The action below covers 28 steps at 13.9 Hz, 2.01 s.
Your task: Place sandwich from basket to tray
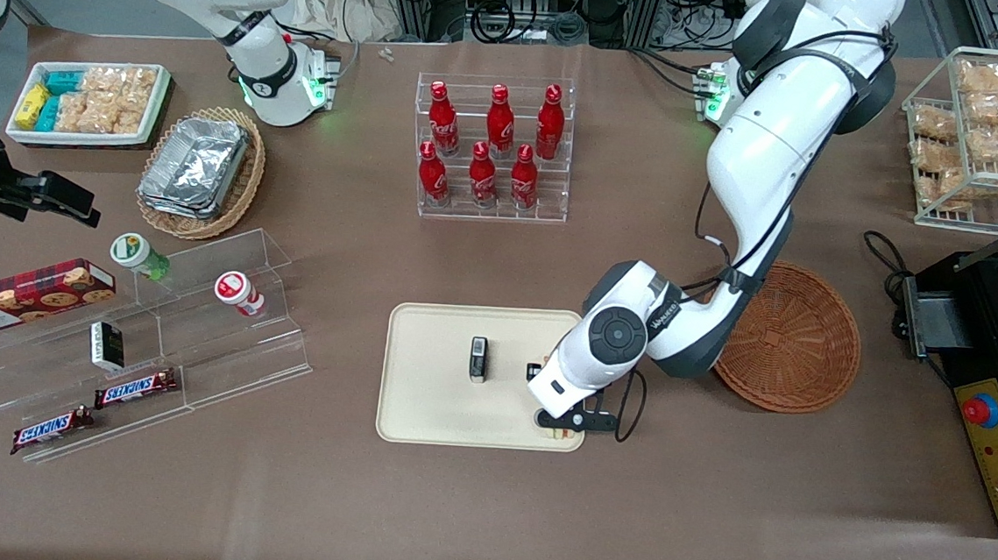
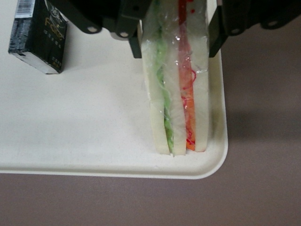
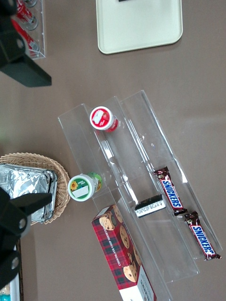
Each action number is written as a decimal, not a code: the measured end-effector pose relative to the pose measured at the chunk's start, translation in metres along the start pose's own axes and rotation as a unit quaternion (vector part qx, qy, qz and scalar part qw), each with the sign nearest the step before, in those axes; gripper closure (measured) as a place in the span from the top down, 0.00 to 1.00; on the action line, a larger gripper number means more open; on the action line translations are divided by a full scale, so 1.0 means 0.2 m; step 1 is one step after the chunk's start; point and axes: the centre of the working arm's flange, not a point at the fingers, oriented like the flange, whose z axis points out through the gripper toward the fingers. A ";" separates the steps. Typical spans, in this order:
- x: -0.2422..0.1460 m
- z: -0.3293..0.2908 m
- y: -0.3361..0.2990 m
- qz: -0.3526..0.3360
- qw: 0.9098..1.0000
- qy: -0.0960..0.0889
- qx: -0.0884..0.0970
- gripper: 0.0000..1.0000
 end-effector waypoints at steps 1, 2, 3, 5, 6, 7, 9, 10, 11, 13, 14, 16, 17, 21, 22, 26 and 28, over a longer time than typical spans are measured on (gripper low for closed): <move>0.00 0.00 0.00 -0.001 1.000 0.001 0.000 0.78; 0.00 -0.01 0.00 -0.001 1.000 0.001 -0.001 0.87; 0.01 -0.01 0.00 -0.002 1.000 0.002 -0.001 0.98; 0.01 -0.02 0.00 -0.003 1.000 0.004 -0.002 0.99; 0.01 -0.02 0.00 -0.003 1.000 0.005 -0.003 0.99; 0.02 -0.03 0.01 -0.004 1.000 0.007 -0.004 1.00; 0.05 -0.12 0.01 -0.004 1.000 0.018 -0.006 1.00; 0.05 -0.20 0.01 -0.003 1.000 0.016 0.002 1.00; 0.04 -0.30 -0.01 -0.003 1.000 0.009 0.019 1.00; 0.04 -0.53 -0.08 -0.008 0.998 0.002 0.059 1.00; 0.03 -0.65 -0.13 -0.015 0.997 0.001 0.075 1.00; 0.05 -0.89 -0.25 -0.028 0.996 0.012 0.087 1.00; 0.07 -0.98 -0.33 -0.027 0.996 0.017 0.087 1.00; -0.01 -1.26 -0.61 0.006 0.997 -0.002 0.077 0.96; -0.04 -1.32 -0.70 0.012 0.997 -0.010 0.074 0.96; -0.16 -1.49 -1.14 0.047 0.996 -0.022 0.074 0.93; -0.22 -1.58 -1.31 0.047 0.996 -0.020 0.066 1.00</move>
